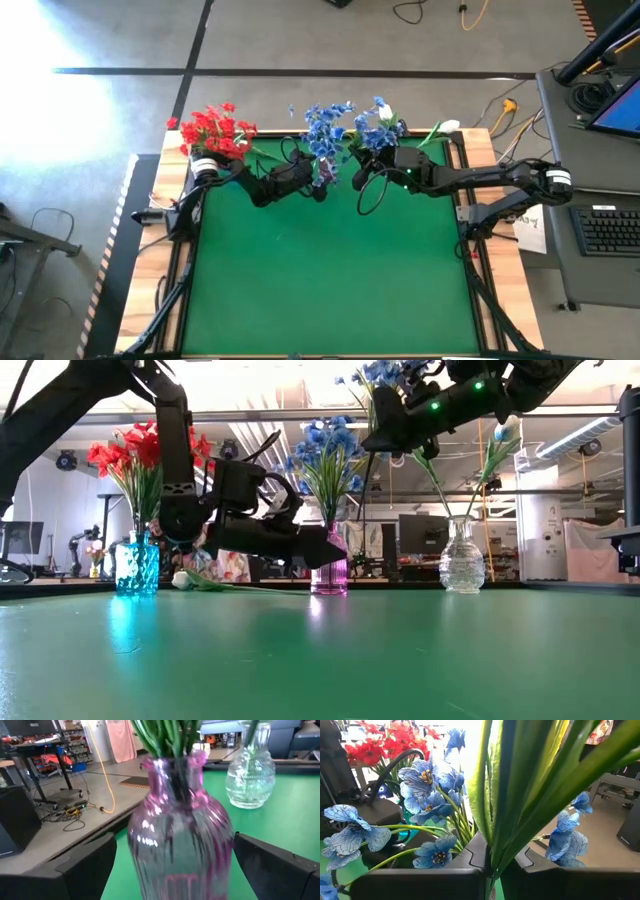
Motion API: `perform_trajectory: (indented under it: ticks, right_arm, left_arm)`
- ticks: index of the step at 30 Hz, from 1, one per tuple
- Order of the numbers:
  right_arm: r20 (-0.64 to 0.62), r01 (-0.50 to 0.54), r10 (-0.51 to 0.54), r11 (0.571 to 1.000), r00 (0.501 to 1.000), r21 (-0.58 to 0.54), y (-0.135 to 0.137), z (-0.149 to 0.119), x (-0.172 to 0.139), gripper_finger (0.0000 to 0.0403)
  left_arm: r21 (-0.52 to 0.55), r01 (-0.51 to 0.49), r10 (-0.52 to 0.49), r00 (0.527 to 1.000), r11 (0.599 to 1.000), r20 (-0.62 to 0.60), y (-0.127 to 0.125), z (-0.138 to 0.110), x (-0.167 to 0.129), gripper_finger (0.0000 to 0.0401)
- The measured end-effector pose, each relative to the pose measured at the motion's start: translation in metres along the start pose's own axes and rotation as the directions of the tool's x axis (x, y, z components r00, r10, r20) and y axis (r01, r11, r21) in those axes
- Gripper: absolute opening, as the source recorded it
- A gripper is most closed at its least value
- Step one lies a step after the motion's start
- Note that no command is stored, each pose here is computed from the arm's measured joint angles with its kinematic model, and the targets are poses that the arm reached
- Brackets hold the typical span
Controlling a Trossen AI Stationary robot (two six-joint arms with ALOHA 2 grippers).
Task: Sort flowers into vase by color
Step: Put the blue flowers into the purple vase
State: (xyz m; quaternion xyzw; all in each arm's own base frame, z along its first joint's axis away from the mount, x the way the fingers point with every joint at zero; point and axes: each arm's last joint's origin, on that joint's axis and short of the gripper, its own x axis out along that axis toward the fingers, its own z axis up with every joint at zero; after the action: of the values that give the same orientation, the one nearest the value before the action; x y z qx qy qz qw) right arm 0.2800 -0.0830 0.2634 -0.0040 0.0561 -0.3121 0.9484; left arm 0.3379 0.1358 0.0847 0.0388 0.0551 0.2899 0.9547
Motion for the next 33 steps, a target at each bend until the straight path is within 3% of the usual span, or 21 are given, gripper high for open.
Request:
perform_trajectory:
  ticks: [14, 33]
  right_arm:
    - [0.025, 0.008, -0.008, 1.0, 1.0, 0.002, -0.0025, 0.0025, 0.0009, 0.0018]
    - [0.04, -0.042, 0.042, 0.999, 0.998, 0.009, -0.0017, 0.004, 0.0011, 0.0018]
  left_arm:
    - [-0.001, -0.013, 0.013, 1.0, 1.0, 0.019, 0.0043, 0.0037, 0.0055, 0.0379]
    - [-0.001, -0.012, 0.012, 1.0, 1.0, 0.016, 0.0043, 0.0032, 0.0052, 0.0286]
